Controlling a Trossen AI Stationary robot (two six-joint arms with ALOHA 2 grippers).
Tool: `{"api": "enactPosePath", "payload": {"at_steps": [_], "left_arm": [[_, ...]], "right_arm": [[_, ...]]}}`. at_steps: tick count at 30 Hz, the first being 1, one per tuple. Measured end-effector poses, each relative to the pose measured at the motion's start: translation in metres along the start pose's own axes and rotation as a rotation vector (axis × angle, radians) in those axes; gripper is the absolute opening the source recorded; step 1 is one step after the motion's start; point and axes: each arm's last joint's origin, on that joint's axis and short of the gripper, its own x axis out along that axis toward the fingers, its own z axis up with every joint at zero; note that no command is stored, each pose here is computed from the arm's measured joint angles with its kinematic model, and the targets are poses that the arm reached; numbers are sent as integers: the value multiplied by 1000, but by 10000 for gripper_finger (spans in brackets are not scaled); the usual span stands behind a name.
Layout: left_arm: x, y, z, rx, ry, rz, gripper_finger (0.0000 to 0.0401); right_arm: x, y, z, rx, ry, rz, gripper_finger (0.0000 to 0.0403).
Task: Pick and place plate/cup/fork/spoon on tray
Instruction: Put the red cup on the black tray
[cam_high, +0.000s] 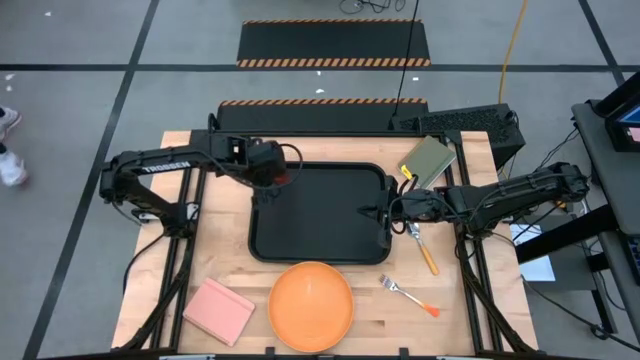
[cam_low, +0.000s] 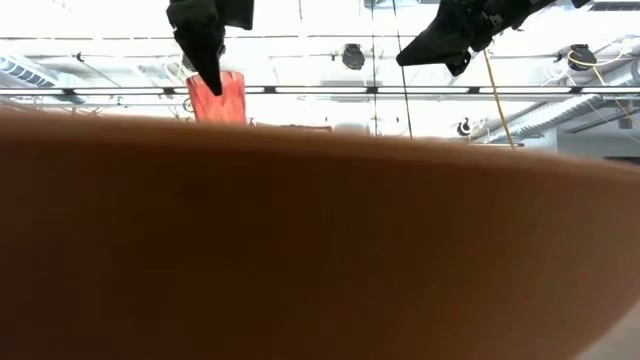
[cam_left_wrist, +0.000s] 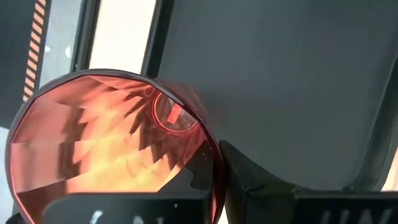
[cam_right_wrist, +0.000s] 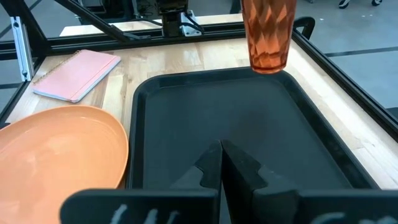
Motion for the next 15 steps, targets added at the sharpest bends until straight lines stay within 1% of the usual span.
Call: {"api": "enactPosePath", "payload": {"at_steps": [8, 12, 15], "left_arm": [[26, 10, -10, -40, 62, -5, 7], [39, 14, -12, -52, 49, -16, 19], [48, 17, -15, -59, 49, -13, 19]], "right_arm": [[0, 0, 0, 0, 0, 0, 0], [0, 0, 0, 0, 0, 0, 0], [0, 0, 0, 0, 0, 0, 0]]}}
